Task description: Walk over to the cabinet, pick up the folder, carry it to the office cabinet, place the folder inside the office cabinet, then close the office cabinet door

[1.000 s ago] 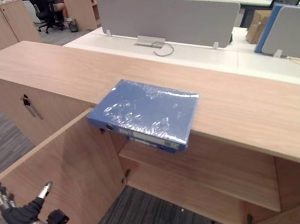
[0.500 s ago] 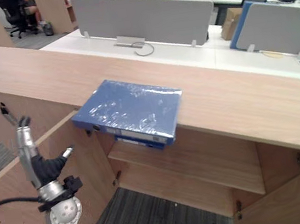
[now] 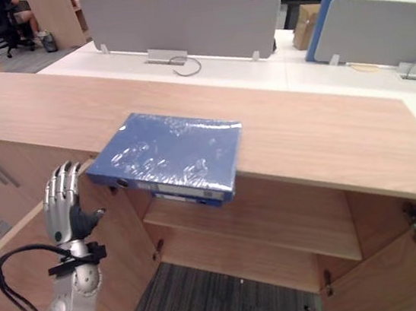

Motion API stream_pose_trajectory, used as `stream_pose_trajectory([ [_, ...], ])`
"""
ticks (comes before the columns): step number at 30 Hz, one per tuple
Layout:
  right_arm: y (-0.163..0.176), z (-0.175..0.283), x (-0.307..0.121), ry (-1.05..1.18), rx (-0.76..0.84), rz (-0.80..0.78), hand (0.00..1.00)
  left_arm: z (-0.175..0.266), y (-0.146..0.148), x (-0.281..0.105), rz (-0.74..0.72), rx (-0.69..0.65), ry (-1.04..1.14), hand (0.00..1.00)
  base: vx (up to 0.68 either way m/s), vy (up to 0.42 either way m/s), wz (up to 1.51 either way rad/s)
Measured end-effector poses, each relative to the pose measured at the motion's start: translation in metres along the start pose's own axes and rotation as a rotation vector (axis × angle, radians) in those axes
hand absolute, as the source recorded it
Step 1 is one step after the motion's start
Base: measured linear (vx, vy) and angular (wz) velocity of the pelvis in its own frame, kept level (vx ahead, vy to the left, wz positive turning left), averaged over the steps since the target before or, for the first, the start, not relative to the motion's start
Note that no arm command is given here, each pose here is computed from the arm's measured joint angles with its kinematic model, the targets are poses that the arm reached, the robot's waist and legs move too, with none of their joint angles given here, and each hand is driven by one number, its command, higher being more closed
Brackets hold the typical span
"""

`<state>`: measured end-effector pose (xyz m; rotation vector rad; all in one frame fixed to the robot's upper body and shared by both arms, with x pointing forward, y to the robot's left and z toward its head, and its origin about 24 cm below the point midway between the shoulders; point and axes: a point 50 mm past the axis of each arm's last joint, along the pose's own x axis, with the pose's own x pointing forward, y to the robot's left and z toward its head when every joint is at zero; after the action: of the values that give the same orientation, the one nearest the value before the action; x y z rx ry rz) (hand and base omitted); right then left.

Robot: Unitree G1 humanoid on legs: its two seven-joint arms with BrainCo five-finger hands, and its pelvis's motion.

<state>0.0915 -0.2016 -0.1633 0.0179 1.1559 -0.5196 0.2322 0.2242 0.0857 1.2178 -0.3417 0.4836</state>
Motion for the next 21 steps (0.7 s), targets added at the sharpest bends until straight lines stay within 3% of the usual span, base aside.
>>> stream_pose_trajectory([
  [21, -0.015, 0.020, 0.007, -0.032, 0.012, -0.029, 0.00, 0.015, -0.026, 0.029, -0.117, 0.063, -0.146, 0.00, 0.00, 0.000, 0.00],
])
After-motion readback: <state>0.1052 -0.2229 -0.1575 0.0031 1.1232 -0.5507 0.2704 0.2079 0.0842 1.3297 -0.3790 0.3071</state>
